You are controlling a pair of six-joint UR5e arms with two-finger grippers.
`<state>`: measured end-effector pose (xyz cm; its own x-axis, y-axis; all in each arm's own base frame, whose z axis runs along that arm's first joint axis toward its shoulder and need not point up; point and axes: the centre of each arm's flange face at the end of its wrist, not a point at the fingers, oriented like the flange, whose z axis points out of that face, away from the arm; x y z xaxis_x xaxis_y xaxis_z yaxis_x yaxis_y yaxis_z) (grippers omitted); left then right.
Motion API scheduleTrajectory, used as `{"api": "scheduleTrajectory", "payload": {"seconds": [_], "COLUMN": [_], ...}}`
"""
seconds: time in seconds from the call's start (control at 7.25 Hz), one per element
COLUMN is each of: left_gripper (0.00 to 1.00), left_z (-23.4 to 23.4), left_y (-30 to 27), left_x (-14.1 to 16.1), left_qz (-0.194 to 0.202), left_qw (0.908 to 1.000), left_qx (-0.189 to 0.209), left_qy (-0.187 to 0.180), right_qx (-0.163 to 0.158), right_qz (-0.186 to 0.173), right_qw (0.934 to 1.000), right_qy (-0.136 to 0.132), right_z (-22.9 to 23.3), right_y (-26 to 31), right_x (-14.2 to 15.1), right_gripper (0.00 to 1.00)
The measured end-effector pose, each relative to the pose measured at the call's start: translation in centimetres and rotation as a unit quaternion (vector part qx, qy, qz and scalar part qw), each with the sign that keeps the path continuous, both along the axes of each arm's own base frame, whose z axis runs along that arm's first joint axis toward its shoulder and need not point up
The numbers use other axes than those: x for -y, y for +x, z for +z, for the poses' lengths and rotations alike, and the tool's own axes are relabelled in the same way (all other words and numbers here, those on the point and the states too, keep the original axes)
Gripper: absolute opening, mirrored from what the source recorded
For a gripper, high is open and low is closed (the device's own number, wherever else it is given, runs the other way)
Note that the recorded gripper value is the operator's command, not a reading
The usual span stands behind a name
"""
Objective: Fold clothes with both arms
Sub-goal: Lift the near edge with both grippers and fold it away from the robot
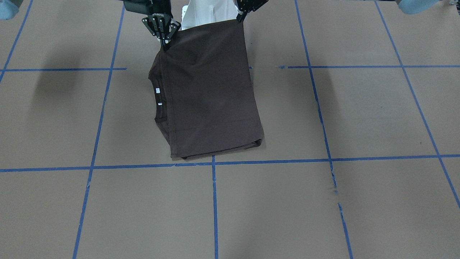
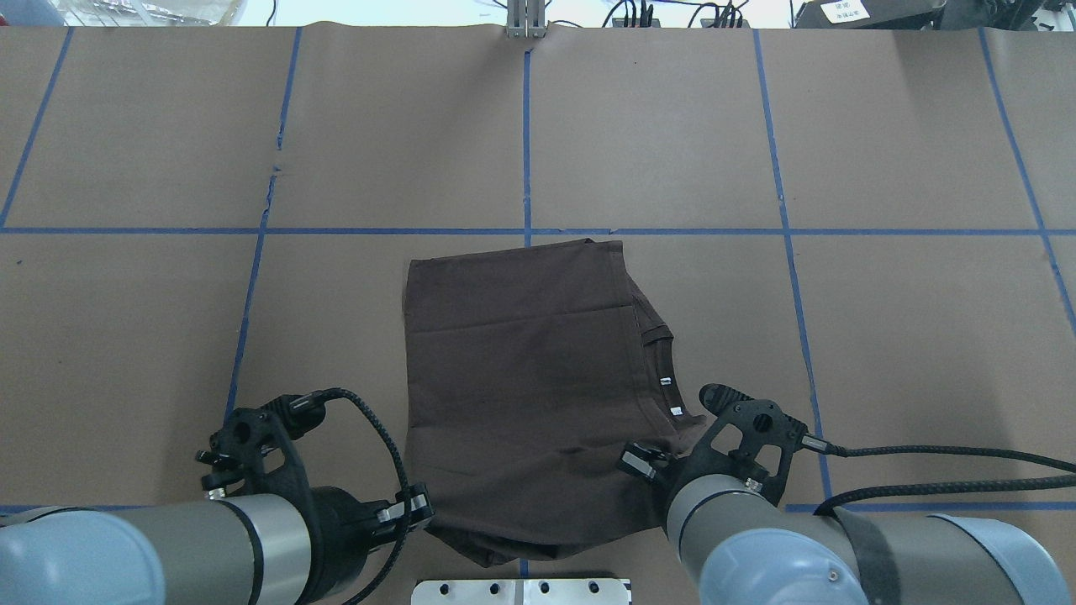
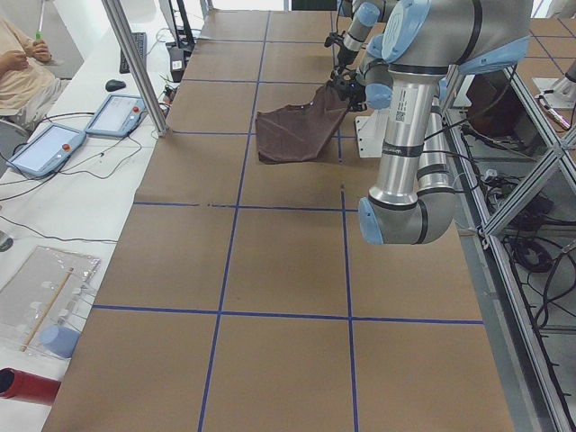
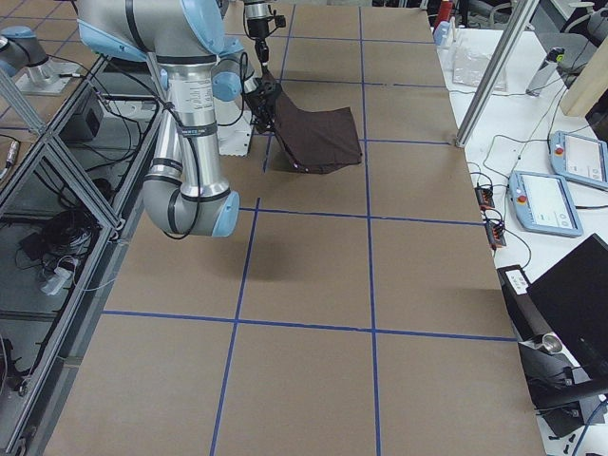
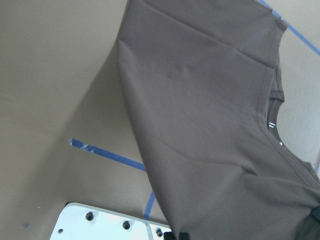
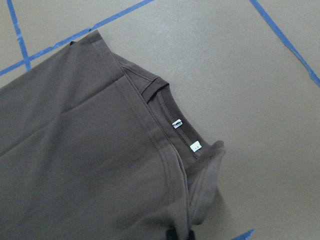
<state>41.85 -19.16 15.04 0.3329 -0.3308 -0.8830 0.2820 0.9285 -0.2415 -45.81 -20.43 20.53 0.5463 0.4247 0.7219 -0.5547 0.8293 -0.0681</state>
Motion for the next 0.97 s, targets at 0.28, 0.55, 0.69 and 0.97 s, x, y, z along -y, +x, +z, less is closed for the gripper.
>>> {"api": "scheduleTrajectory", "payload": {"seconds": [0.28, 0.55, 0.69, 0.97], "left_gripper": [0.00, 0.00, 0.00, 0.00], "left_z": [0.8, 2.3, 3.2, 5.4], "left_y": [2.2, 3.4, 4.0, 5.2], "left_x": [5.2, 9.9, 11.7, 15.7], "left_qz": [-0.025, -0.046, -0.055, -0.071], "left_qw": [0.9980, 0.9937, 0.9921, 0.9880], "left_qx": [0.039, 0.074, 0.083, 0.100], "left_qy": [0.043, 0.071, 0.077, 0.093], "right_qx": [-0.011, -0.005, -0.006, -0.014], "right_qz": [0.026, 0.044, 0.053, 0.065], "right_qw": [0.9995, 0.9988, 0.9983, 0.9974], "right_qy": [0.011, 0.020, 0.025, 0.026], "right_z": [-0.8, 0.0, 0.7, 2.2], "right_y": [-1.3, -3.8, -5.2, -8.0], "right_x": [5.0, 11.0, 14.0, 18.9], "right_gripper": [0.00, 0.00, 0.00, 0.00]}}
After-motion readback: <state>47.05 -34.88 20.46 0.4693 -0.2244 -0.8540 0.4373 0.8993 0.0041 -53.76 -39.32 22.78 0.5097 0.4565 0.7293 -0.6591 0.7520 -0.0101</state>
